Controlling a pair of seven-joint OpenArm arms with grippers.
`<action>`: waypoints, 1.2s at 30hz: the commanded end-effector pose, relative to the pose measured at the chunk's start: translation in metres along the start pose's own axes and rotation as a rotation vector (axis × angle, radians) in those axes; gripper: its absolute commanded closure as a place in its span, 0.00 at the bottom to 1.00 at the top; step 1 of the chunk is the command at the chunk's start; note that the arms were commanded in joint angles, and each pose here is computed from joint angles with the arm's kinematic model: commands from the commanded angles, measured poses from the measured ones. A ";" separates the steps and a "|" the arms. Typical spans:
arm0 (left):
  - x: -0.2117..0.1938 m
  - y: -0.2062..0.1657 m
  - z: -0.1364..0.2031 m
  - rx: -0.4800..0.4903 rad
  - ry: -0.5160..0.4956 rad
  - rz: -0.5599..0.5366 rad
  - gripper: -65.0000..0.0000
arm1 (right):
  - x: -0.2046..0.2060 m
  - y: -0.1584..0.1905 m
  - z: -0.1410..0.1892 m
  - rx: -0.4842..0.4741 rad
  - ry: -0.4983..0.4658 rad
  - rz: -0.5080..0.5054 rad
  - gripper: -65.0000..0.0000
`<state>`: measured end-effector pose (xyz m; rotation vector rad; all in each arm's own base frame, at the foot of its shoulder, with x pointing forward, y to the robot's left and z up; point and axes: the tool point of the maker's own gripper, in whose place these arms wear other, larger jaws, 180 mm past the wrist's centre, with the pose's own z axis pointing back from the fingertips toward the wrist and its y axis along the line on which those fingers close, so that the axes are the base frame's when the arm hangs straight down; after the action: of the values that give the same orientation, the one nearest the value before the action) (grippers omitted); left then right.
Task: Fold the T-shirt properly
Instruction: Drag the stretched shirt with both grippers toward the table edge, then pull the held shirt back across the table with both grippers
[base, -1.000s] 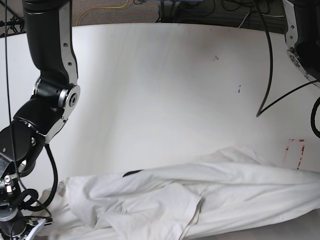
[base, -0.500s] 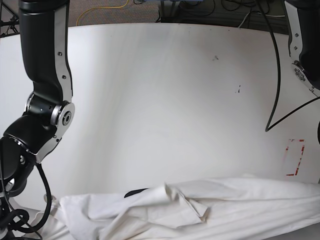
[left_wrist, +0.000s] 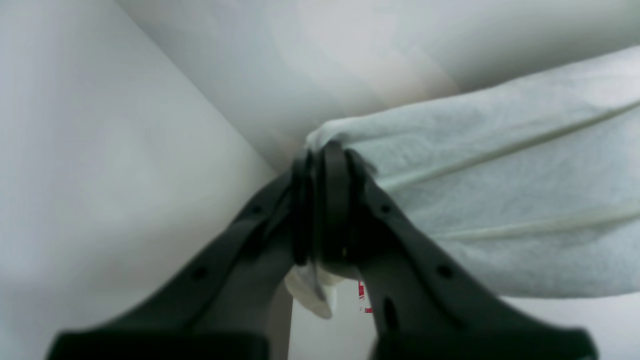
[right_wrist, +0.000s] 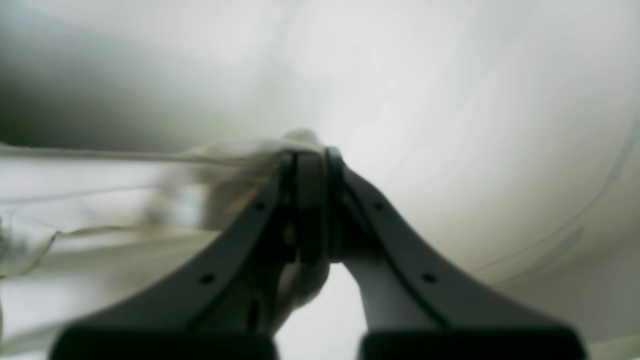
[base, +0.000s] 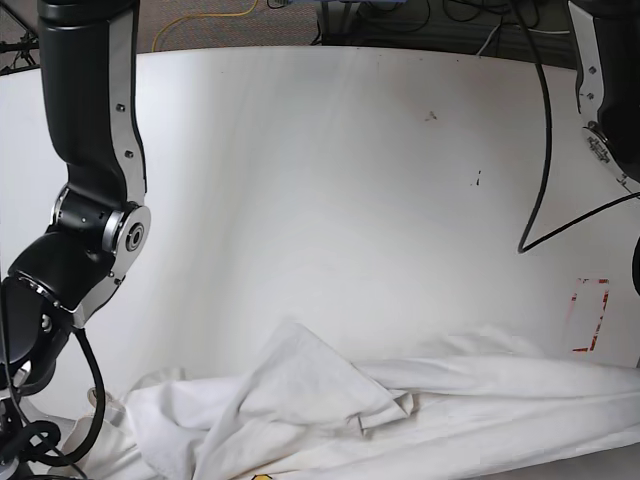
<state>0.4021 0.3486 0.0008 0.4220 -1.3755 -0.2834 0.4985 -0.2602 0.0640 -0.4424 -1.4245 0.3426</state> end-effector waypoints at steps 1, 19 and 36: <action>0.021 0.015 0.007 0.040 -0.063 -0.006 1.00 | 0.038 -0.025 0.014 -0.059 -0.102 -0.006 1.00; 0.025 0.005 0.004 0.016 -0.065 -0.027 1.00 | 0.013 -0.013 0.008 -0.038 -0.051 0.000 1.00; -0.068 -0.047 0.011 -0.091 0.148 -0.103 1.00 | -0.124 0.069 0.039 0.036 0.179 0.114 1.00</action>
<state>0.3901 0.3317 -0.0858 0.3943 -1.1740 -0.3793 0.4574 -0.2544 -0.0863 -0.4690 -1.1879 0.4162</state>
